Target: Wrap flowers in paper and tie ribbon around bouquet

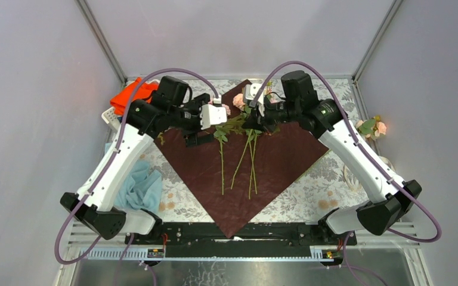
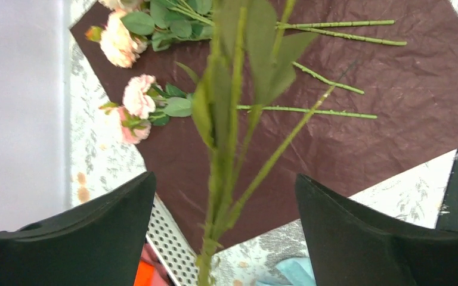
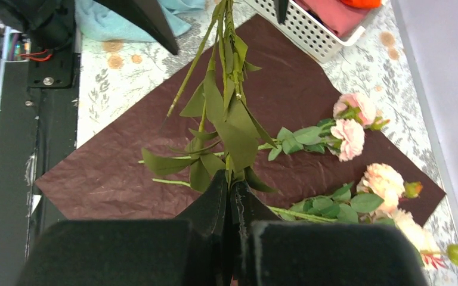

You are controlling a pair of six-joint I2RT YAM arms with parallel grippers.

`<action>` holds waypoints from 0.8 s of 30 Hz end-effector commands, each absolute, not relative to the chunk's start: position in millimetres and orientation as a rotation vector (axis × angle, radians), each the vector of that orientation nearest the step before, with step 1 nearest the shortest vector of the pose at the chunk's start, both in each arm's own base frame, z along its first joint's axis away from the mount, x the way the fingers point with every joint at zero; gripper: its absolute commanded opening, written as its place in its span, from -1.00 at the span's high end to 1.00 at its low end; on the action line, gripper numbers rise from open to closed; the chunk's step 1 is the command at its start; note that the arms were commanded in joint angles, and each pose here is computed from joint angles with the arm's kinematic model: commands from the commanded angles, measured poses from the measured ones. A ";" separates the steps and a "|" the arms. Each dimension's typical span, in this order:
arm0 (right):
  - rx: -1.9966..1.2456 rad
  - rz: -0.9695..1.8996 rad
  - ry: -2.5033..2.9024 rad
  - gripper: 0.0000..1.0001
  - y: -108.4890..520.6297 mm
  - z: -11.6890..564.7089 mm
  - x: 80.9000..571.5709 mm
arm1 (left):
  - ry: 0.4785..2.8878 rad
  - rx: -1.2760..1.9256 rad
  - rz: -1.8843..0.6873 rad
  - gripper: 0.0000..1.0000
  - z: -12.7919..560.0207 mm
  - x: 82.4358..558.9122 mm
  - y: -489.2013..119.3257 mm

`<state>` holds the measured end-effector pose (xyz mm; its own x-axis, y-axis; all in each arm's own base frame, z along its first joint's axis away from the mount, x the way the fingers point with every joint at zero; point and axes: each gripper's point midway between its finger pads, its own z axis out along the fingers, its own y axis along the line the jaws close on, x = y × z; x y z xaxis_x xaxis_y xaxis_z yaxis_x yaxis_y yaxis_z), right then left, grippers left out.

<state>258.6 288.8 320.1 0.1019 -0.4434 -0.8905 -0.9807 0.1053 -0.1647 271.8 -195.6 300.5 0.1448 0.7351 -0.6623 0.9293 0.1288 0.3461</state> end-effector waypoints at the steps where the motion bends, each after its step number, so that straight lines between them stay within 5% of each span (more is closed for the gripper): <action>1: -1.558 0.818 1.332 1.00 295.6 334.3 234.6 | 1.641 1.633 -0.284 -0.61 298.0 276.8 -194.2; 9: -1.555 0.756 1.270 1.00 289.2 331.6 232.8 | 1.746 1.593 -0.380 1.00 273.8 264.8 -197.7; 10: -1.539 0.738 1.282 1.00 288.4 331.9 236.2 | 1.768 1.572 -0.399 1.00 271.5 264.4 -199.1; 11: -1.484 0.706 1.316 0.67 287.3 334.0 244.8 | 1.797 1.530 -0.427 1.00 270.2 265.6 -202.5; 14: -1.105 0.466 1.442 -0.82 266.0 357.4 301.3 | 1.938 1.266 -0.468 1.00 261.2 293.7 -215.5; 15: -0.947 0.370 1.457 -0.97 249.4 369.6 322.1 | 1.990 1.158 -0.464 1.00 255.2 310.6 -217.2; 19: -0.364 0.192 1.621 -0.99 152.2 385.5 380.7 | 2.181 0.660 -0.666 1.00 229.0 383.3 -231.5; 24: 0.008 -0.102 1.911 -0.99 50.4 321.4 400.0 | 2.186 0.235 -0.977 1.00 225.3 417.3 -273.5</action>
